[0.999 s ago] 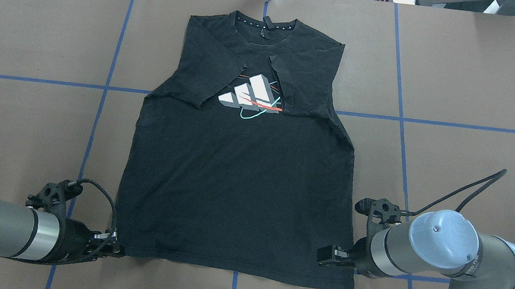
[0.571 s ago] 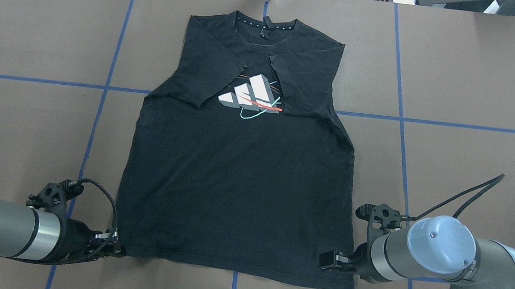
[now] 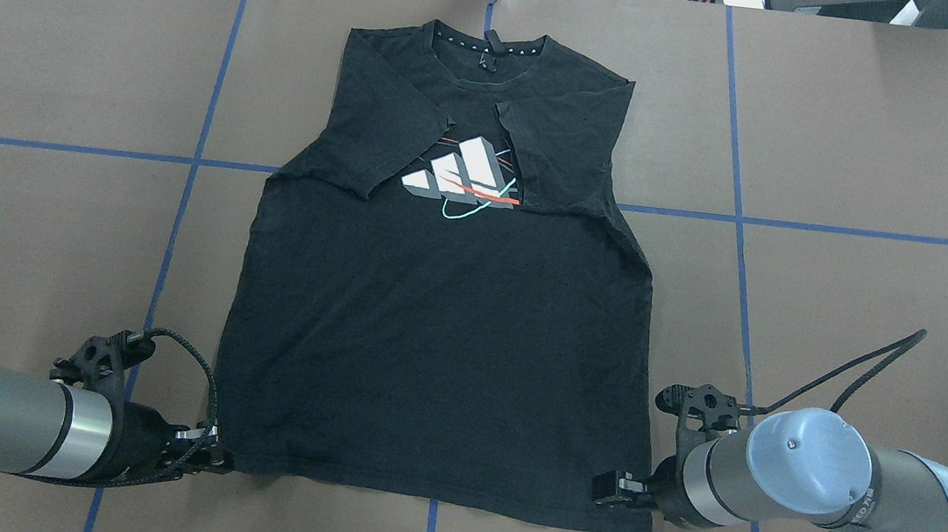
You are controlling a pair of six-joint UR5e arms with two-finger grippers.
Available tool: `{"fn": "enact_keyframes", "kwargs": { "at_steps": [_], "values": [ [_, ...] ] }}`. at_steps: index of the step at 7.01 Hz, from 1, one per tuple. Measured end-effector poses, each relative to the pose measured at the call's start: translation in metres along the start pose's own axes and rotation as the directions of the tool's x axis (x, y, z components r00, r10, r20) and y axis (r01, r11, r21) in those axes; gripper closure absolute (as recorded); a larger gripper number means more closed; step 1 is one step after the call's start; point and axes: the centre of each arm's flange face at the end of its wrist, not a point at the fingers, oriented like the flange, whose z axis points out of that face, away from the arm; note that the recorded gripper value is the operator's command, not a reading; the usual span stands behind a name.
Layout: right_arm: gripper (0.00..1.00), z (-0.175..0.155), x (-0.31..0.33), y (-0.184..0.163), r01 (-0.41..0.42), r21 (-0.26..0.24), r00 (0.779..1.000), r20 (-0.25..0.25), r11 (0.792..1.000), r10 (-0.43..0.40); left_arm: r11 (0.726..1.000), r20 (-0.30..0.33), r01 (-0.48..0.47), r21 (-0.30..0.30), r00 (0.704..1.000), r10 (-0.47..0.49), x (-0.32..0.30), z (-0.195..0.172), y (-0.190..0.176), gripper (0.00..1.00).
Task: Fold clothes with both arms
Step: 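Close both grippers on the hem corners nearest the robot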
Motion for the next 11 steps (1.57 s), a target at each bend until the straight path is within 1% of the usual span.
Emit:
{"fn": "enact_keyframes", "kwargs": {
  "at_steps": [1,4,5,7,8,11],
  "values": [
    [0.34,0.0006,-0.0002,0.0007,0.001,0.002,1.000,-0.001,1.000,-0.001,1.000,0.000,0.000,0.000,1.000,0.000,-0.0002,0.0000,-0.0001,1.00],
    [0.46,0.0027,0.0002,0.0027,0.004,0.003,1.000,-0.004,1.000,-0.004,1.000,0.001,0.000,0.000,1.000,0.000,-0.0005,0.0000,-0.0002,1.00],
    [0.57,0.0026,0.0004,0.0027,0.005,0.003,1.000,-0.004,1.000,-0.005,1.000,0.001,0.000,0.000,1.000,0.000,-0.0006,-0.0001,-0.0002,1.00],
    [0.94,0.0016,0.0007,0.0030,0.006,0.003,1.000,-0.003,1.000,-0.006,1.000,0.000,0.000,0.000,1.000,0.000,-0.0002,-0.0004,0.0000,1.00],
    [1.00,0.0008,0.0003,0.0032,0.006,0.003,1.000,-0.001,1.000,-0.006,1.000,0.000,0.000,0.000,1.000,0.000,-0.0004,-0.0005,0.0000,1.00],
    [1.00,-0.0054,-0.0034,0.0023,0.008,0.001,1.000,0.014,1.000,-0.008,1.000,-0.006,-0.002,-0.001,1.000,0.002,0.0012,-0.0050,0.0013,1.00]
  ]
}}
